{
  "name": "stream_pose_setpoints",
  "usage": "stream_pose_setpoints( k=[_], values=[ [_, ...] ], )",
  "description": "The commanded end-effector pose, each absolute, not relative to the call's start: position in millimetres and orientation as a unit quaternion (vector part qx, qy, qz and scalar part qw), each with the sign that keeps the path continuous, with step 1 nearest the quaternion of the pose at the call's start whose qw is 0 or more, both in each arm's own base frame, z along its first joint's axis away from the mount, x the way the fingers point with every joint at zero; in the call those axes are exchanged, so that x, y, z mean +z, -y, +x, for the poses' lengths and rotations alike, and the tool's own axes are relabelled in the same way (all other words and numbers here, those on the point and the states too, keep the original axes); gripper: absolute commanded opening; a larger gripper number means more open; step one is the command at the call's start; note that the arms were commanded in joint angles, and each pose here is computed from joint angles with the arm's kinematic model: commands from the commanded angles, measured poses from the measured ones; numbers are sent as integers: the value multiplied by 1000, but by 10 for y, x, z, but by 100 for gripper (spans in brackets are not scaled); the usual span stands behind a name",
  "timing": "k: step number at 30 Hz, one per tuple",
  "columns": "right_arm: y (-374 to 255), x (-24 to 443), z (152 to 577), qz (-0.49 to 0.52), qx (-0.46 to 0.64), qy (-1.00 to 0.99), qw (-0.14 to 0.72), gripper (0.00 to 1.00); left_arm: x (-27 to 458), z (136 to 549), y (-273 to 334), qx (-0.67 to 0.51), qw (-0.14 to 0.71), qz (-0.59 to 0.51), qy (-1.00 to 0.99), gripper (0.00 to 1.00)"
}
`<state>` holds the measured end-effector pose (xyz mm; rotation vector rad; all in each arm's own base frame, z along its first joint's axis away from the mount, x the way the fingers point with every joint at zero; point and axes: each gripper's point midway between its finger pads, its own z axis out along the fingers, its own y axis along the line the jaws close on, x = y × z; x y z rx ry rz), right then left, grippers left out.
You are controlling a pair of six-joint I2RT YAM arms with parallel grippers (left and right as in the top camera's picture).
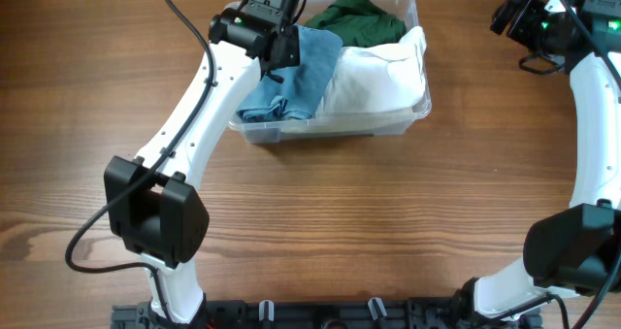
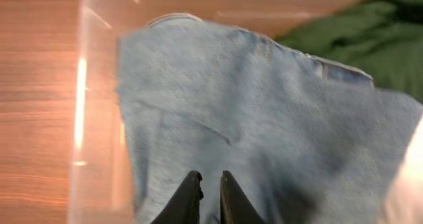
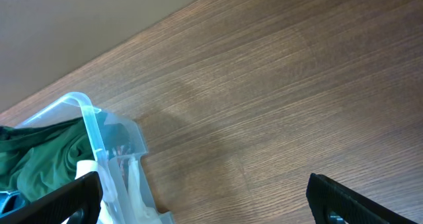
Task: Pack container
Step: 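Regrasp the light-blue cloth's top edge and smooth it flat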
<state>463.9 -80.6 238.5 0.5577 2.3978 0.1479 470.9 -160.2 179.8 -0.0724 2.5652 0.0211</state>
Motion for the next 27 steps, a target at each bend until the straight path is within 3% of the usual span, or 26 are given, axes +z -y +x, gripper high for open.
stream_pose_setpoints(
  k=[1,12,27],
  values=[
    [808,2306,4649,218,55,-919,323,100,1805,4837,1330,47,301,-48,-951,12],
    [808,2307,4650,218,55,-919,323,100,1553,5152,946,58,305,-91,-946,4],
    [808,2306,4649,218,55,-919,323,100,1543,5319,1092,44,331,-63,-940,4]
  ],
)
